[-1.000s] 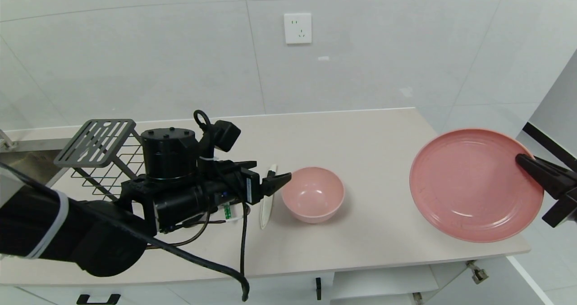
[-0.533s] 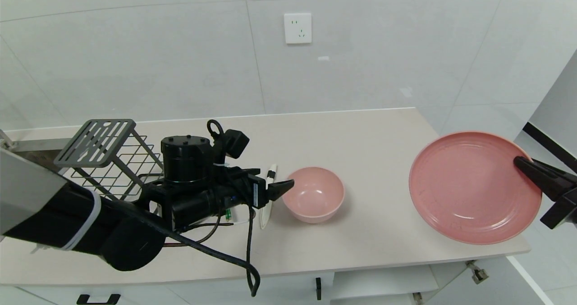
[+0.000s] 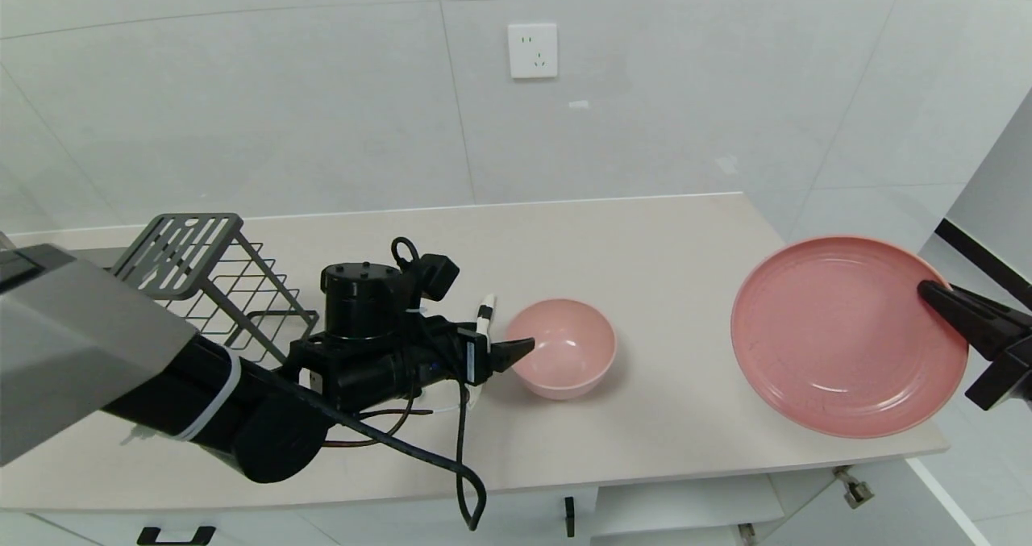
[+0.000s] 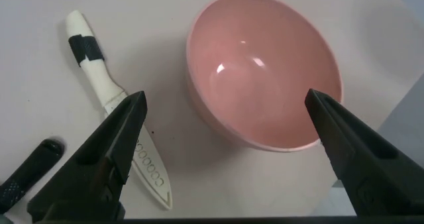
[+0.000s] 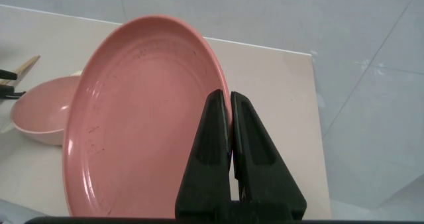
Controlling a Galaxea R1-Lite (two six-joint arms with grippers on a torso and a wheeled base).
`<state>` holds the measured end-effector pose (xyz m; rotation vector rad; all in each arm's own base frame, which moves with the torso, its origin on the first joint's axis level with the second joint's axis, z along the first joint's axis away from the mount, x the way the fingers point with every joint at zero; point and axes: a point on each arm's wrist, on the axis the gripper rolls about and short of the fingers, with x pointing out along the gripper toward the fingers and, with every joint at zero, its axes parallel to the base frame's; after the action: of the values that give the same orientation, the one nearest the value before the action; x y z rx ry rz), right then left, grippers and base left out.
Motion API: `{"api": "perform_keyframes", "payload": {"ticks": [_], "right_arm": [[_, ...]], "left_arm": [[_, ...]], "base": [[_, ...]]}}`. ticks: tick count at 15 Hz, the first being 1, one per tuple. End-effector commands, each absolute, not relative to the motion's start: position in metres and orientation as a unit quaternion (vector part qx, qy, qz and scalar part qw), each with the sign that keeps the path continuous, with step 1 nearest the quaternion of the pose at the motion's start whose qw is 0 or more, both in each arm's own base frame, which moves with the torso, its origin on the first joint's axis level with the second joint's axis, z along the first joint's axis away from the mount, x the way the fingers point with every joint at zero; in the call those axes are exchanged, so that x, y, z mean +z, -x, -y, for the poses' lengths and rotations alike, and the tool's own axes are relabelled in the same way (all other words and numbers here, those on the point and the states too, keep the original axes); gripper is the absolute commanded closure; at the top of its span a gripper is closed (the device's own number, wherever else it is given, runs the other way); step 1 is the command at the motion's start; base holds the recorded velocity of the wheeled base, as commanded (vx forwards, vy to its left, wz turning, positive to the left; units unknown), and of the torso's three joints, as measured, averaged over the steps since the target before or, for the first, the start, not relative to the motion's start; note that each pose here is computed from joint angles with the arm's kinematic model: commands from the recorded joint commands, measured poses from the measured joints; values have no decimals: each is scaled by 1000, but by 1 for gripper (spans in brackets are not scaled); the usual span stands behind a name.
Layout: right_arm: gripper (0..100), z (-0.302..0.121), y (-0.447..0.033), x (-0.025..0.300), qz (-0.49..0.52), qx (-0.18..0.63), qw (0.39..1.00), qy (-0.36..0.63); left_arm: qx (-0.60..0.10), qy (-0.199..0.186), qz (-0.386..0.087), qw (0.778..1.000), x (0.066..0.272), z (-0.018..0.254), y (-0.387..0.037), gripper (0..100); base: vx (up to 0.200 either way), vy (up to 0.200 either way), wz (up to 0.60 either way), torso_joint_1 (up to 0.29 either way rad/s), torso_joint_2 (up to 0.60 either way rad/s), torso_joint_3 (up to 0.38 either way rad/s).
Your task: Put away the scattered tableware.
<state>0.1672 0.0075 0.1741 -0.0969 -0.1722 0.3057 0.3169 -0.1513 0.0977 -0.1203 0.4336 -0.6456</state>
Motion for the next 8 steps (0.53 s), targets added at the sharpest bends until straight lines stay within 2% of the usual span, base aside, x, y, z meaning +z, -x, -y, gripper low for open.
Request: {"api": "perform_keyframes", "payload": {"ticks": [1, 8], "right_arm": [[100, -8, -168, 174, 84, 152, 984, 48], [100, -8, -168, 174, 84, 153, 983, 48]], "left_arm": [[-312, 57, -221, 922, 87, 153, -320, 0], [-310, 57, -211, 926, 74, 163, -342, 0]], "base": [[0, 0, 0, 0, 0, 0], [0, 0, 0, 0, 0, 0]]}}
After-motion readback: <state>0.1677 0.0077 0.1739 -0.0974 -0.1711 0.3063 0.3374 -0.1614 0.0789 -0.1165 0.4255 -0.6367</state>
